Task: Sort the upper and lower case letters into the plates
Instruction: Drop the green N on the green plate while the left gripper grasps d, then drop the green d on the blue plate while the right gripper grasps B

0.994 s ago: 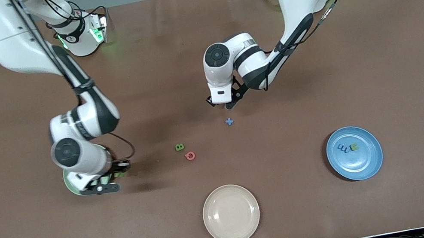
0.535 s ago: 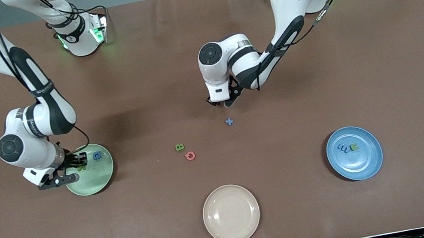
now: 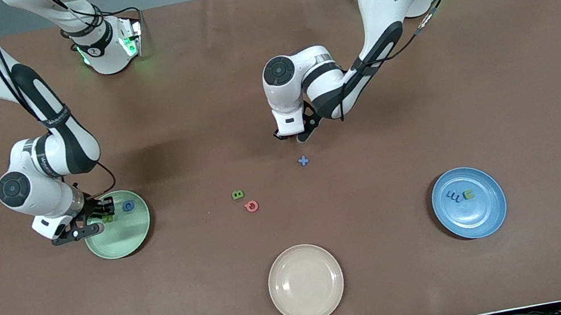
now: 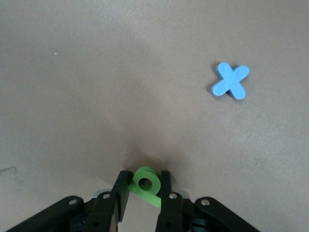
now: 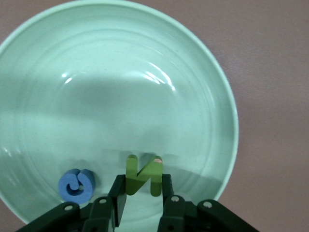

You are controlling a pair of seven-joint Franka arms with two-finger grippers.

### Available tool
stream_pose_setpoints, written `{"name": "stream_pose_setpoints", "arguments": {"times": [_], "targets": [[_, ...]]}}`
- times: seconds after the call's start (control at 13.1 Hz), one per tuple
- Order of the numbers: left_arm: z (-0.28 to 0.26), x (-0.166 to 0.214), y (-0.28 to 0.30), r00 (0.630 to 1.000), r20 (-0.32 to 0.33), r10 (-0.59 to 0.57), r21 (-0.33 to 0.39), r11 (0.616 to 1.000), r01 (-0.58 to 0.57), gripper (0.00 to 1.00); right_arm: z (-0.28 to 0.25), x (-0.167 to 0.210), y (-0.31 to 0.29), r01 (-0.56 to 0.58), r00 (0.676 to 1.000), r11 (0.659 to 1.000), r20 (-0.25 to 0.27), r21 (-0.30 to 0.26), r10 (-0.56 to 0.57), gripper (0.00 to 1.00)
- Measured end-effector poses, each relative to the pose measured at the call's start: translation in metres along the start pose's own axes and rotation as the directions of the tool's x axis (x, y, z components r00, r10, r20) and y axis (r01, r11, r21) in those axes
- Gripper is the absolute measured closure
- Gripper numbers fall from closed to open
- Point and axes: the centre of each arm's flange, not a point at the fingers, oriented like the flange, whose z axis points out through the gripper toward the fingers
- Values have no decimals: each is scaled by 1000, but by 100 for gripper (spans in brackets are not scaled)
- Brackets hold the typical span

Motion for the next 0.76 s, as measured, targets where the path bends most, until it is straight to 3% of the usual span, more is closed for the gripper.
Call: {"name": "stream_pose_setpoints", "arguments": {"times": [0.23, 0.46, 0.76], "targets": [[-30, 50, 19, 999, -41, -16, -63, 998, 13, 70, -8, 8, -9, -26, 1000, 1000, -3, 5, 26, 29], [-80, 149, 27, 994, -110, 23, -93, 995, -34, 70, -25, 27, -74, -182, 983, 983, -1, 13, 182, 0], [-95, 273, 1, 979, -150, 138, -53, 988, -148, 70, -52, 40, -235, -382, 922, 923, -50, 44, 383, 0]]}}
